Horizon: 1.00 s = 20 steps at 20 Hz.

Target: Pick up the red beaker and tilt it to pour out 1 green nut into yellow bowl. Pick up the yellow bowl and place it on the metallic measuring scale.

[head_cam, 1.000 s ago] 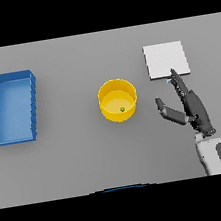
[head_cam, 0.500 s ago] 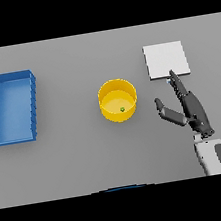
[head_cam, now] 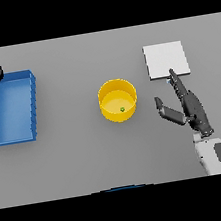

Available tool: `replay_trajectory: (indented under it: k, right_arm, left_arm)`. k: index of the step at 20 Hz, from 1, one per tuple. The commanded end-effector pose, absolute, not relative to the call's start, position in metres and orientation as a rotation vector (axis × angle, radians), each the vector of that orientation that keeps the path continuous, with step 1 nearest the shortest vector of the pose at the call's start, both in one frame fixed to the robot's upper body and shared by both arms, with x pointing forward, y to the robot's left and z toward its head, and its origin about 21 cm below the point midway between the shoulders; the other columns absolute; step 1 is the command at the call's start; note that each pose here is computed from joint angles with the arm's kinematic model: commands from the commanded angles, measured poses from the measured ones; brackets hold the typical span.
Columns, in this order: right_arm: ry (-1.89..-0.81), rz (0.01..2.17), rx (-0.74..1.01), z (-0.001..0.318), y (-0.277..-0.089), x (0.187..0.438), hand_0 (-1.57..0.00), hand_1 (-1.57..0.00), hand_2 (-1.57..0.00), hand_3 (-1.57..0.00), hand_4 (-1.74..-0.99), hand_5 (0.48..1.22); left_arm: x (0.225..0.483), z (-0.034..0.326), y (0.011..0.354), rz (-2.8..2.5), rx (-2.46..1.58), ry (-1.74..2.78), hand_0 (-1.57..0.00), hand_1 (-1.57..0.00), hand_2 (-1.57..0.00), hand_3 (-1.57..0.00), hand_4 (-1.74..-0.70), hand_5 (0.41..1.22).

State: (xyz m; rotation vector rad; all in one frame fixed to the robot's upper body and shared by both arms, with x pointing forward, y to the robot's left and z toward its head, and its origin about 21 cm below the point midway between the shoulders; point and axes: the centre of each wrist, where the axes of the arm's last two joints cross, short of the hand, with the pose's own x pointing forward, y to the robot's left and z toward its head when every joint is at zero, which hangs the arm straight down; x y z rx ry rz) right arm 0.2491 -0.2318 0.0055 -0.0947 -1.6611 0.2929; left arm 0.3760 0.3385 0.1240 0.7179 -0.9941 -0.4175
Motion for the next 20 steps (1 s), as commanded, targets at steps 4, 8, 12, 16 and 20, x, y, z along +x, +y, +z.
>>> replay_trajectory:
  k: [4,8,12,16,20]
  right_arm:
    - [-1.665,0.299,-0.094,0.005,-0.231,0.248,0.0,0.0,0.0,0.0,-1.316,0.724]
    - [-1.668,0.314,-0.118,0.004,-0.235,0.247,0.0,0.0,0.0,0.0,-1.307,0.717]
    - [-1.658,0.311,-0.109,0.007,-0.231,0.249,0.0,0.0,0.0,0.0,-1.279,0.713]
    - [-1.627,0.445,-0.24,0.025,-0.223,0.262,0.0,0.0,0.0,0.0,-1.222,0.662]
    - [-1.716,0.706,-0.125,0.044,-0.22,0.282,-0.01,0.0,0.0,0.0,-1.202,0.683]
  left_arm:
    - [0.375,0.129,0.339,-0.497,0.714,-0.971,-0.4,-0.34,-0.31,-0.19,-0.81,0.667]
    - [0.38,0.125,0.339,-0.54,0.729,-0.918,-0.16,-0.14,-0.12,-0.08,-0.77,0.655]
    - [0.375,0.122,0.329,-0.552,0.771,-0.951,-0.07,-0.06,-0.05,-0.03,-0.73,0.658]
    - [0.371,0.126,0.328,-0.517,0.762,-0.999,-0.03,-0.02,-0.02,-0.01,-0.72,0.675]
    - [0.372,0.122,0.327,-0.505,0.747,-1.023,-0.01,-0.01,-0.01,0.0,-0.73,0.7]
